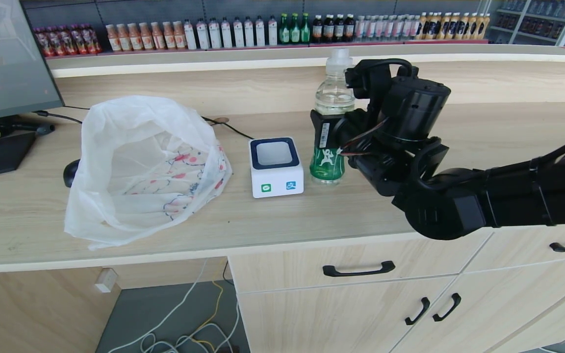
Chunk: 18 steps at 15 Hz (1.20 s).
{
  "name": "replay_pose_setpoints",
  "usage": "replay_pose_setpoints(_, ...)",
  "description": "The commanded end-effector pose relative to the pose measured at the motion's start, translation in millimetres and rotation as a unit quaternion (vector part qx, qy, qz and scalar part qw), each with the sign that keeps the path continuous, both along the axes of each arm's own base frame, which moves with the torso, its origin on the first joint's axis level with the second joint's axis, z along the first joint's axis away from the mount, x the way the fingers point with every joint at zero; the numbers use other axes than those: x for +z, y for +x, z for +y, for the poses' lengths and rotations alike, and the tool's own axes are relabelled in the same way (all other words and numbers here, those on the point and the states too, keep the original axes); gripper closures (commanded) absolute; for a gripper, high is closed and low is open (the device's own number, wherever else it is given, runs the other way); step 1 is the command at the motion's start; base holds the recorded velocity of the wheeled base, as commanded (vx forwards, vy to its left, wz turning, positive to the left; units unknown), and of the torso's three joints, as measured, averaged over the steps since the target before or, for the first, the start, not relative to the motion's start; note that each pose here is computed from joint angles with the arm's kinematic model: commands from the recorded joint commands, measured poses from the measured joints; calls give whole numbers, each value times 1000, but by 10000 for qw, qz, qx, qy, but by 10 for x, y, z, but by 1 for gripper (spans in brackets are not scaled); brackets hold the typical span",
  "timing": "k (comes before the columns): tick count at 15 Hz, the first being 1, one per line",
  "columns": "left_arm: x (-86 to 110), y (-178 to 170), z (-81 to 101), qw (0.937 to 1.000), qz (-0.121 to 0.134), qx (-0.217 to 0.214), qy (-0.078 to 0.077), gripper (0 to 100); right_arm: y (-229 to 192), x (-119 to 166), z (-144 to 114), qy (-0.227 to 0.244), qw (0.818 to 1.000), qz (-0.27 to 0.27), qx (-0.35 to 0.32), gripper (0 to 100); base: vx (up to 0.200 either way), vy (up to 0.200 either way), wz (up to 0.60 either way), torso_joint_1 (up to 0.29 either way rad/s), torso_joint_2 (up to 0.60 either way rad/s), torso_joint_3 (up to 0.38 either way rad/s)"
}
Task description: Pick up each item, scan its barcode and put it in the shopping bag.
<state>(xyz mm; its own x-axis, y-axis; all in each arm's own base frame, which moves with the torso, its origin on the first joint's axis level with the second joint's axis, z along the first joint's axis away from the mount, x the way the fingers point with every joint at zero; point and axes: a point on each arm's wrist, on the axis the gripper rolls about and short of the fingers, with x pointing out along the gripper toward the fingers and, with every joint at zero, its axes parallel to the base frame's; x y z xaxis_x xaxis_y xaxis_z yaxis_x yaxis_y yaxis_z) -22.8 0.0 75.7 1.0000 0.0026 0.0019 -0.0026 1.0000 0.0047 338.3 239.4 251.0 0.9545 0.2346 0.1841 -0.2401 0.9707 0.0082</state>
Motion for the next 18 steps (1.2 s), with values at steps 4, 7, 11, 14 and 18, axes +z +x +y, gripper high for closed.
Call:
replay_pose_setpoints(4,1,0,0,10000,-6,3,0,0,-20,74,-14,135,9998,-116,3,100,0,0,0,0,0,0)
replay_pose_setpoints(7,1,0,0,10000,-6,3,0,0,-30,96,-23,182,9997,-139,-7,100,0,0,0,0,0,0)
replay_pose_setpoints(11,1,0,0,10000,-6,3,0,0,-108,232,-80,306,9991,-284,-3,100,0,0,0,0,0,0)
replay_pose_setpoints(14,1,0,0,10000,-6,3,0,0,-201,365,-149,397,9984,-407,-1,100,0,0,0,0,0,0)
replay_pose_setpoints(18,1,0,0,10000,-6,3,0,0,-480,545,-300,484,9974,-523,76,100,0,0,0,0,0,0)
